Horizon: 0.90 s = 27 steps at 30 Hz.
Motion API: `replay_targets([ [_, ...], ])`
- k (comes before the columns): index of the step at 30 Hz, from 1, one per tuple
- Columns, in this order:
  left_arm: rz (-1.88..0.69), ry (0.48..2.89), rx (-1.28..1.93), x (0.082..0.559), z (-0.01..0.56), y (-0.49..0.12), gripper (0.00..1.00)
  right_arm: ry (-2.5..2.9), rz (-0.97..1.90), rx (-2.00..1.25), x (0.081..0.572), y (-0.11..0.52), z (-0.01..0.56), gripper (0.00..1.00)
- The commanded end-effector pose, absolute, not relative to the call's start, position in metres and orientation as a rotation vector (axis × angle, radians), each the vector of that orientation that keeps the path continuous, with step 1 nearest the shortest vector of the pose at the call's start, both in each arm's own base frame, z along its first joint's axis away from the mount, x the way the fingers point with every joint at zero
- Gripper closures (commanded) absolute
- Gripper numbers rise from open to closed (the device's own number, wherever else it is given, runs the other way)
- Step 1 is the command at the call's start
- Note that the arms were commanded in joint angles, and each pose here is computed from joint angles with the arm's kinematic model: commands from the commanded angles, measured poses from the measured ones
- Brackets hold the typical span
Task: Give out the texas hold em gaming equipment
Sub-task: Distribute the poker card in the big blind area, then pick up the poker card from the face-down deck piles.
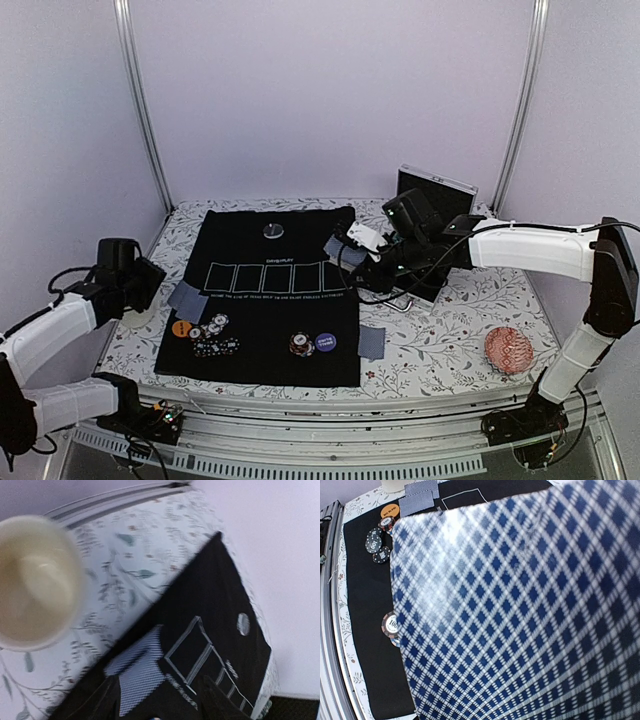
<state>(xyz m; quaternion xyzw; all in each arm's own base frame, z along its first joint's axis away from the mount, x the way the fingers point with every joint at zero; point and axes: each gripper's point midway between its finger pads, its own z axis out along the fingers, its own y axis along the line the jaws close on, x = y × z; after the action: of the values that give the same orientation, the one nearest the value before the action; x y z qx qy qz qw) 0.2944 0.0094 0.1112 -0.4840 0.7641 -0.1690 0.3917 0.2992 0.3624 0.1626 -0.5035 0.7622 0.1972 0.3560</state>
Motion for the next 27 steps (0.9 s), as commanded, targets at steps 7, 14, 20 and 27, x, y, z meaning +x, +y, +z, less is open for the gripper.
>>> replay_targets([
  [7, -0.901, 1.928, 0.396, 0.338, 0.275, -0.245, 0.28, 1.885, 0.498, -1.322, 0.292, 0.382, 0.192, 0.63],
  [14, -1.151, 1.821, 0.798, 0.291, 0.270, -0.326, 0.12, 1.872, 0.544, -1.329, 0.289, 0.395, 0.196, 0.63],
  [20, -1.180, 1.796, 0.865, 0.286, 0.270, -0.343, 0.12, 1.878, 0.541, -1.343, 0.290, 0.403, 0.192, 0.63],
  [27, -1.078, 1.911, 0.816, 0.311, 0.251, -0.347, 0.18, 1.877, 0.531, -1.351, 0.293, 0.410, 0.190, 0.63],
])
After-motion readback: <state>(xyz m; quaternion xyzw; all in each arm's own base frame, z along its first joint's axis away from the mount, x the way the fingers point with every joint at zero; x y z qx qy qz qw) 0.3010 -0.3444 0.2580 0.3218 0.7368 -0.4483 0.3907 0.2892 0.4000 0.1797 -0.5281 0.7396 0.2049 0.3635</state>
